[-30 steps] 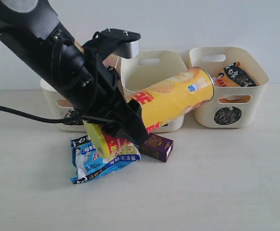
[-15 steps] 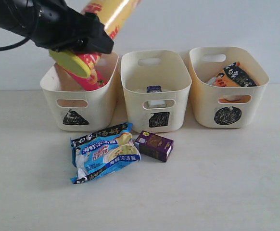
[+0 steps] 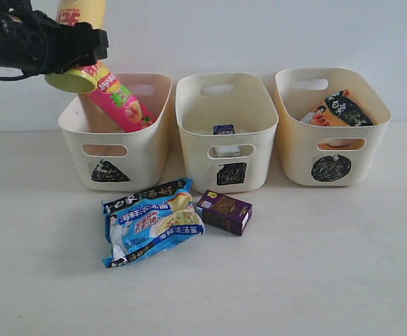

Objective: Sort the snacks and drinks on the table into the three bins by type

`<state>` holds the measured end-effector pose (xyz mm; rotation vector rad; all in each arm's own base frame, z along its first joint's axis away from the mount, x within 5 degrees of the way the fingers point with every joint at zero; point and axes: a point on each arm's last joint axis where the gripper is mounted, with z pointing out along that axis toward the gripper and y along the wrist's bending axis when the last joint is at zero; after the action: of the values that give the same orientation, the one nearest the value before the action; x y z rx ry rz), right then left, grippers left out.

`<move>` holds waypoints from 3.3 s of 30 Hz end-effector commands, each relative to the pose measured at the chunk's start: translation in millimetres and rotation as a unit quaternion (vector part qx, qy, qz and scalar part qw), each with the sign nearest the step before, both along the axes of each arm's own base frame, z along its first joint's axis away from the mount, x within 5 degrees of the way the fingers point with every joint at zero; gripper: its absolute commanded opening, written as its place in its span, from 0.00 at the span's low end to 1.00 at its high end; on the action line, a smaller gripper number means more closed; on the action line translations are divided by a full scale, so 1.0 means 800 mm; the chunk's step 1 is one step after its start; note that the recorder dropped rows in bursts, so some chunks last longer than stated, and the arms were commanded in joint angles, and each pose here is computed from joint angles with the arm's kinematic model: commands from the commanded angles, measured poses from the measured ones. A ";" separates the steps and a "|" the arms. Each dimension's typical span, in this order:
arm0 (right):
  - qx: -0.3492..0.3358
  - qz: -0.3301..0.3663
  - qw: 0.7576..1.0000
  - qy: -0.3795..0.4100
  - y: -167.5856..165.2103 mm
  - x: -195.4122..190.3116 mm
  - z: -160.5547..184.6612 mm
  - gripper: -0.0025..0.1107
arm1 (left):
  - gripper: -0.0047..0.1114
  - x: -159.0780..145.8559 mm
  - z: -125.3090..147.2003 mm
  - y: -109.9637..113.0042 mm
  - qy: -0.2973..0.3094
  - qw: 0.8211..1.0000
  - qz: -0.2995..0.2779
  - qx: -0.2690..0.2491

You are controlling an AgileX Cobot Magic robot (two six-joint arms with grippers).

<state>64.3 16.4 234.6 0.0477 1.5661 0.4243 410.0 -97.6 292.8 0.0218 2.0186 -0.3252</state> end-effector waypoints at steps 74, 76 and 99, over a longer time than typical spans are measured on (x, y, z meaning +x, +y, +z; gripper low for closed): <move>0.017 -0.021 1.000 0.009 -0.004 0.003 -0.014 0.02 | 0.08 -0.137 0.104 0.014 0.175 0.972 -0.147 0.042; 0.017 -0.021 1.000 0.009 -0.004 0.003 -0.014 0.02 | 0.08 -0.151 0.101 0.012 0.188 0.965 -0.179 0.042; 0.020 -0.020 1.000 0.011 -0.004 0.003 -0.014 0.02 | 0.25 -0.238 0.022 -0.083 0.202 0.835 -0.501 0.106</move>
<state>66.1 13.2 224.6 0.1128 1.5704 0.4275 220.1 -158.8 307.9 1.2859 2.3430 -0.8156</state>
